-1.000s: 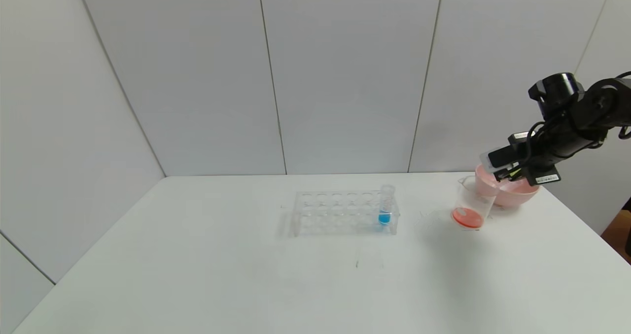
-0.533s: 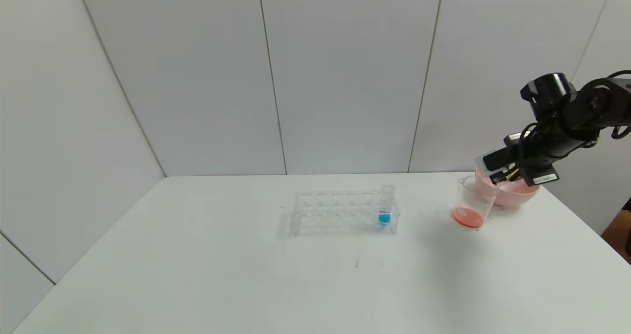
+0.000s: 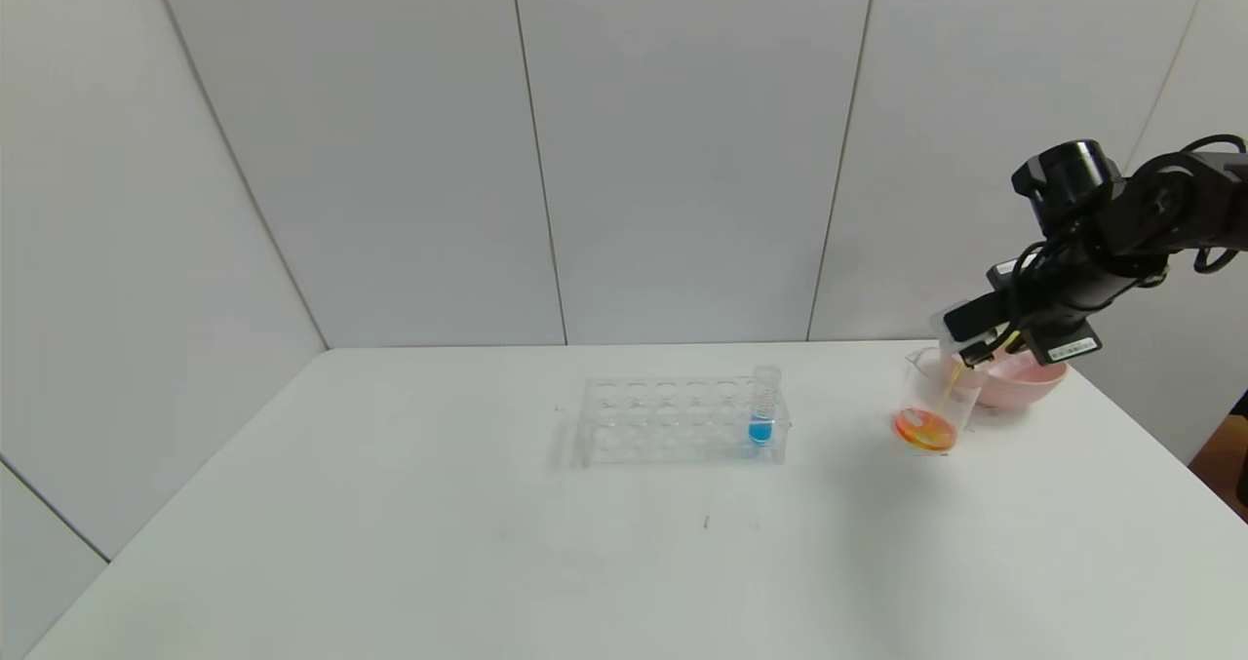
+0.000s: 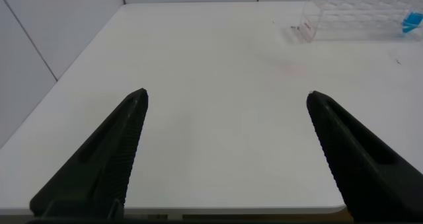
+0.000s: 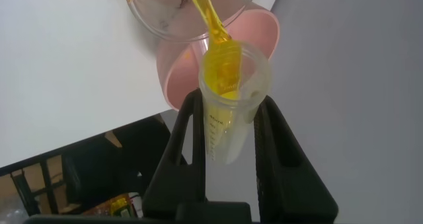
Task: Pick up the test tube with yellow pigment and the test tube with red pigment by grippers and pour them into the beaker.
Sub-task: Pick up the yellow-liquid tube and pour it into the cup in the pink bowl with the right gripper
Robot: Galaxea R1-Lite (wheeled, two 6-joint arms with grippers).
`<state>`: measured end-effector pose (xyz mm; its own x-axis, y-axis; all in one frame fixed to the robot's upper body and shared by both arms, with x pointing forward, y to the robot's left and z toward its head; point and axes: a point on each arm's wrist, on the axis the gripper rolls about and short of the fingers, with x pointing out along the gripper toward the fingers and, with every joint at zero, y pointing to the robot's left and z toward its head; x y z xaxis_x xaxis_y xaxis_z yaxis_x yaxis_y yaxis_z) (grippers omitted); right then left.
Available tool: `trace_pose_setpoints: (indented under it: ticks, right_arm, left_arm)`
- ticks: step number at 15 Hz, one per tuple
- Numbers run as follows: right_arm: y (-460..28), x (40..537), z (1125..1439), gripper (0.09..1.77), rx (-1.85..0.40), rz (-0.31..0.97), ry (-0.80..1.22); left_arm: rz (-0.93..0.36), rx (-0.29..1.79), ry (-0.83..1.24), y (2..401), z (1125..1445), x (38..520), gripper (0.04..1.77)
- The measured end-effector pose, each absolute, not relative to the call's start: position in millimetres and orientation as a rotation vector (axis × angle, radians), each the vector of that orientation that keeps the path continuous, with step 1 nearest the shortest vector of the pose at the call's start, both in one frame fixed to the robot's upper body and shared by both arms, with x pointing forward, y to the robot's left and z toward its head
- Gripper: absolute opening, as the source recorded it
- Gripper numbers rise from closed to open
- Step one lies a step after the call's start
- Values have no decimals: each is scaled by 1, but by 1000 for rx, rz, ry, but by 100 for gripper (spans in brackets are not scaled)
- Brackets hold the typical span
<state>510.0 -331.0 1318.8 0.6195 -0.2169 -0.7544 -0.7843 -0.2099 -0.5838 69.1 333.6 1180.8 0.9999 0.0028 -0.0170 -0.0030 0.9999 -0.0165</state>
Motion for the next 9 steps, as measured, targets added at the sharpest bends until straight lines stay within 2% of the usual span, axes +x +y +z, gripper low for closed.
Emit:
trace_pose_setpoints:
  ticks: [9]
  right_arm:
    - [-313, 511, 1317, 49, -1849, 593, 904]
  left_arm:
    - [3, -17, 17, 334, 1181, 69, 172]
